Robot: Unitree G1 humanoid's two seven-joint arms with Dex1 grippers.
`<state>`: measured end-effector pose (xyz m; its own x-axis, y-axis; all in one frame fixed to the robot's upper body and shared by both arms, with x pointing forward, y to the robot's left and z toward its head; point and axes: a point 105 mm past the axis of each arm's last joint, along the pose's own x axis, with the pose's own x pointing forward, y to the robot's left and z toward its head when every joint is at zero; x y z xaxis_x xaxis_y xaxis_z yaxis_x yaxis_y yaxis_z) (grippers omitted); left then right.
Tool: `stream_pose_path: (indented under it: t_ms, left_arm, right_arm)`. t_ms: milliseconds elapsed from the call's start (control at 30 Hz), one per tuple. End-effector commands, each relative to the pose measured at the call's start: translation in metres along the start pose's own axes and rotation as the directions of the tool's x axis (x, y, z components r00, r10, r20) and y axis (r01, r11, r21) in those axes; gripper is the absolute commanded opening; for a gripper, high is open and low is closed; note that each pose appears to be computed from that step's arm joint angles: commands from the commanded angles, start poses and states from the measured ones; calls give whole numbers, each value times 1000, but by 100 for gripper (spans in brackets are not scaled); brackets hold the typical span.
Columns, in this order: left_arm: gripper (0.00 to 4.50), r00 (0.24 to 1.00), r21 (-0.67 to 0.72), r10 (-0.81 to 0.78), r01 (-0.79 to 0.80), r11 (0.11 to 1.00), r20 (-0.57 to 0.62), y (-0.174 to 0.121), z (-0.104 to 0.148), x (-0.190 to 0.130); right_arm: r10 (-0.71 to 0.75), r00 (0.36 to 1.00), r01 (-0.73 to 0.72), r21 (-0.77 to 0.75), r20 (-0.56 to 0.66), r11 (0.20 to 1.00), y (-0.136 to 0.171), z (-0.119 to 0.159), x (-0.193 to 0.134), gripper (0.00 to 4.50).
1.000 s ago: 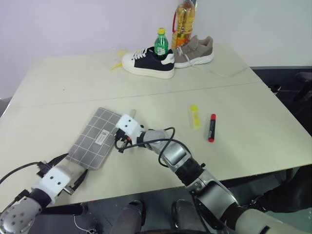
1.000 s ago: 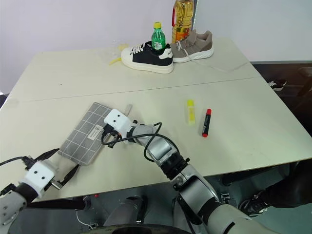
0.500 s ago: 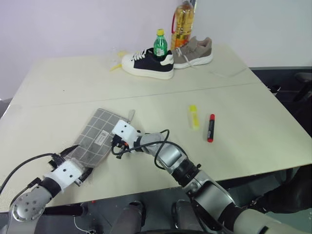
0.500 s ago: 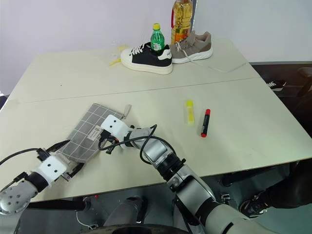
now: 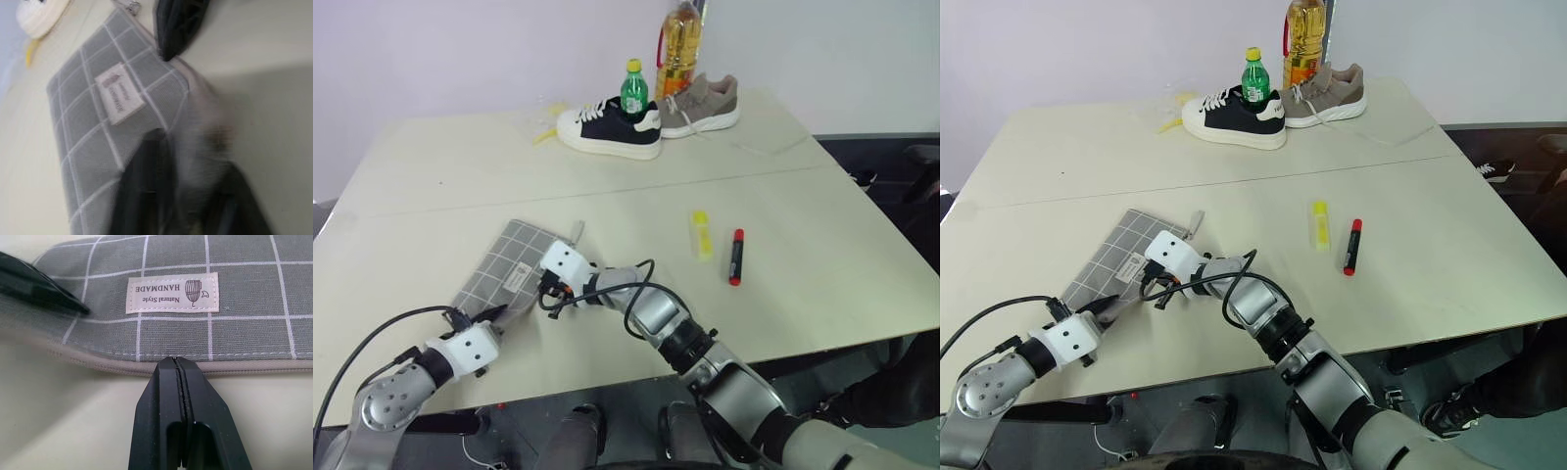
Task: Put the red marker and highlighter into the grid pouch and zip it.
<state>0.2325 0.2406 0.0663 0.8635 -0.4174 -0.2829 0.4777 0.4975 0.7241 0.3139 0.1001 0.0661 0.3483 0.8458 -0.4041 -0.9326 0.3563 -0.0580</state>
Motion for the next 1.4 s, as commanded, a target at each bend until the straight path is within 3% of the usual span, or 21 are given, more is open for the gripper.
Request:
stream_pose_path:
  t_ms: [33,200,333,467,667,900,1200,1333,1400]
  left_arm:
    - [2,999,-14,32,-31,999,23,3,5,1]
    - [2,990,-108,94,-83,991,101,9,28,11]
    - [2,969,-245,113,-57,968,221,5,69,32]
    - [0,955,-306,137,-53,951,262,5,88,46]
    - [0,941,-330,113,-1,944,320,6,104,56]
    - [0,925,-329,26,109,938,380,2,114,52]
    - [0,924,-324,-25,159,933,382,-5,115,41]
    - [0,928,-319,-25,152,935,371,-4,113,39]
    - [0,930,-316,-21,146,937,367,-4,112,39]
  right_arm:
    - [-21,995,23,-15,99,1000,0,25,1,0]
    - [-160,964,169,-27,215,985,-38,45,-27,0]
    - [-292,920,291,45,261,956,-87,44,-79,0]
    - [-361,910,372,-18,203,928,-119,26,-119,133]
    - [-331,932,353,-165,149,921,-128,14,-150,437]
    - [-294,951,309,-259,96,915,-125,-1,-151,437]
    - [-355,929,371,-235,106,899,-140,-3,-148,437]
    - [-338,933,357,-198,120,913,-140,-2,-148,318]
    - [-332,937,349,-206,113,914,-138,-3,-148,206]
